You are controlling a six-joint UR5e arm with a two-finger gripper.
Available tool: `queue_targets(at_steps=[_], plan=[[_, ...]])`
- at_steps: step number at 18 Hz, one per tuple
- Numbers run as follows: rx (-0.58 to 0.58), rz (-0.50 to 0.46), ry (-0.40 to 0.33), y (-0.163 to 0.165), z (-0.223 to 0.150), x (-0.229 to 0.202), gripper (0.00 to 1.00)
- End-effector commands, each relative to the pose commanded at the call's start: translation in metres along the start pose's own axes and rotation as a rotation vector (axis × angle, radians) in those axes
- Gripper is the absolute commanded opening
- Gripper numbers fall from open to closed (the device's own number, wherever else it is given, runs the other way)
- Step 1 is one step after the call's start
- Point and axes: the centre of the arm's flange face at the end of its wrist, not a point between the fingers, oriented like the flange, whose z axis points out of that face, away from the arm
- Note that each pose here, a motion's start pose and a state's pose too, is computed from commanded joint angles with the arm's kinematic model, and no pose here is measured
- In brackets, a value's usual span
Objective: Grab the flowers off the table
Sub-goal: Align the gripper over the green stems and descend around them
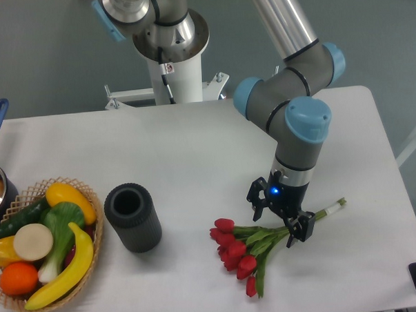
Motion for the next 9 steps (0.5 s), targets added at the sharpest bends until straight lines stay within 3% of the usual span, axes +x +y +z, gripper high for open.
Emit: queue_targets(at_steps=[9], plan=[[-0.011, 0.019, 0.030, 0.014, 0.014, 0.008, 1.00]])
